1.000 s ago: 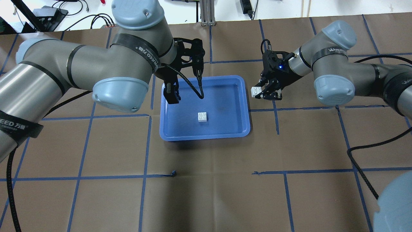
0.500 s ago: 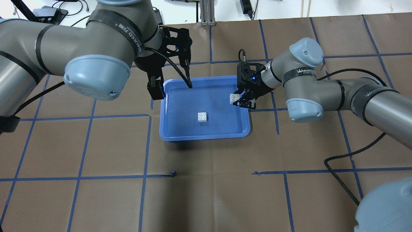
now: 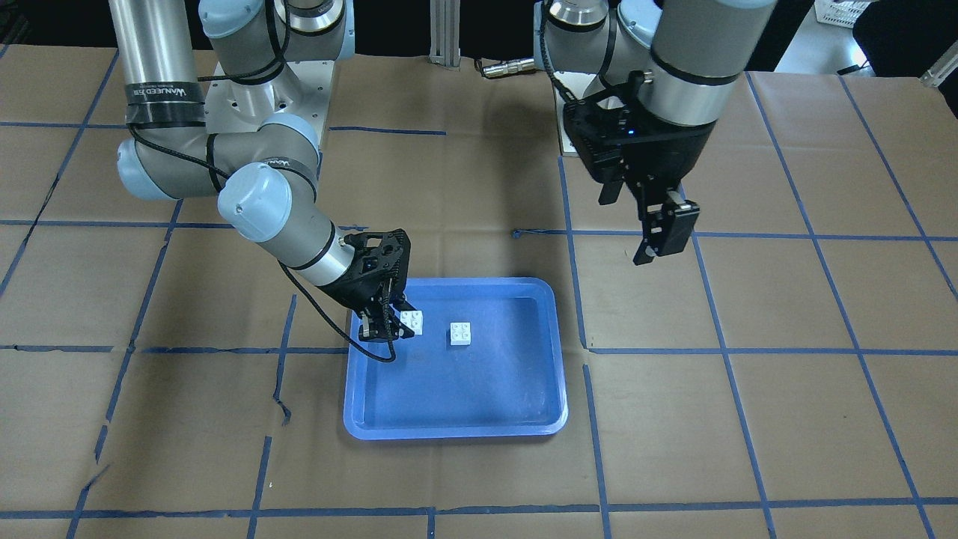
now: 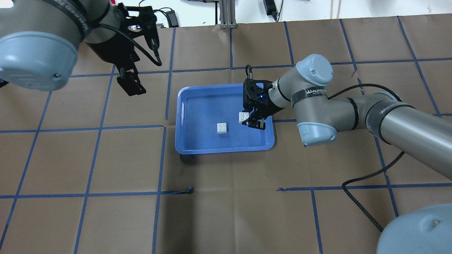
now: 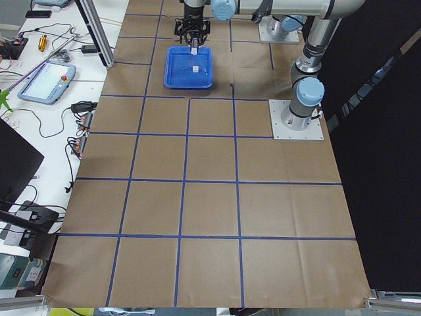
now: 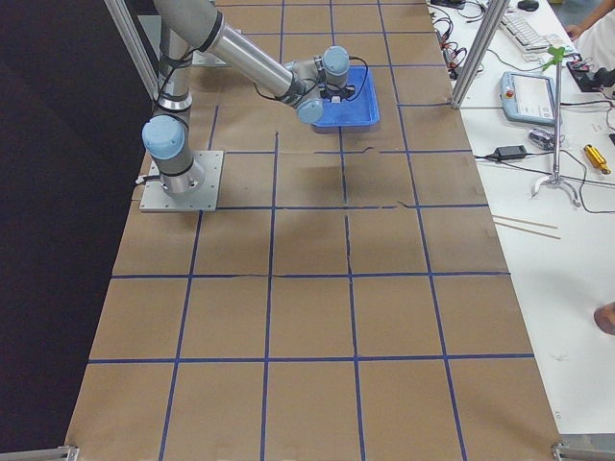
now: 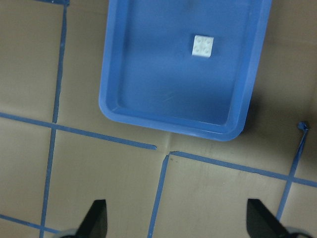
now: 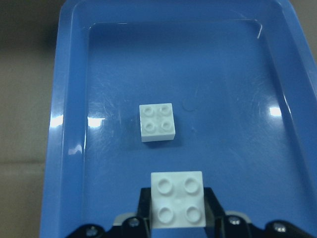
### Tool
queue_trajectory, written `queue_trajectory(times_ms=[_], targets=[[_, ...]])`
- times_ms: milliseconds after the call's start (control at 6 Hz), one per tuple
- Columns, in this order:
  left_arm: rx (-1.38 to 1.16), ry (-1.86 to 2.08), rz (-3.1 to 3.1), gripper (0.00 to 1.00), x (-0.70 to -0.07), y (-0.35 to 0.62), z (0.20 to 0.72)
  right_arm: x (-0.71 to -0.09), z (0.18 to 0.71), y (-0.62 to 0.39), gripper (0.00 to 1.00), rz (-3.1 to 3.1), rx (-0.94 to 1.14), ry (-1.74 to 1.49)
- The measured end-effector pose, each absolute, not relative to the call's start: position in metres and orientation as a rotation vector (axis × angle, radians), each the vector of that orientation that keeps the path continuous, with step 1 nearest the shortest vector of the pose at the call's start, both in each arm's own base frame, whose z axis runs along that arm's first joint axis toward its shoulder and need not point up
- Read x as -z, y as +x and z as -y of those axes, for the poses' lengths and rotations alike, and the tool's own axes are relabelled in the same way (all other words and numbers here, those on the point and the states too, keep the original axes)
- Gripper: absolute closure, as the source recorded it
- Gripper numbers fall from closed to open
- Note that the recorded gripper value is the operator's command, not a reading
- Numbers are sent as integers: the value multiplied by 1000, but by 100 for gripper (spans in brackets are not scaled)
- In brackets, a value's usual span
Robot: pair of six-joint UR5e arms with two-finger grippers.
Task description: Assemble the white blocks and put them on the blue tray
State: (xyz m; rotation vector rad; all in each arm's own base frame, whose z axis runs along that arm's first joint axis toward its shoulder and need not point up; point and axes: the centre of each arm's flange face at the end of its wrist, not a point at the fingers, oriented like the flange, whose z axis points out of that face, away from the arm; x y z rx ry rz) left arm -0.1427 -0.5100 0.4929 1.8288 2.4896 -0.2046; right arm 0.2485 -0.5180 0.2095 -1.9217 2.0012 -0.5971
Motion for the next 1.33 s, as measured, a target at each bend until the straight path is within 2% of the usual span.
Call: queue_trajectory(times_ms=[167, 833, 1333], targets=[[263, 1698, -2588, 1, -509, -131, 503, -199, 517, 255, 74, -2025, 598, -1891], [326, 710, -3065, 1, -526, -128, 494, -179, 521, 261, 74, -2001, 637, -1933], [325, 379, -3130, 1, -530, -128, 490, -177, 515, 271, 74, -2010, 618, -1933]])
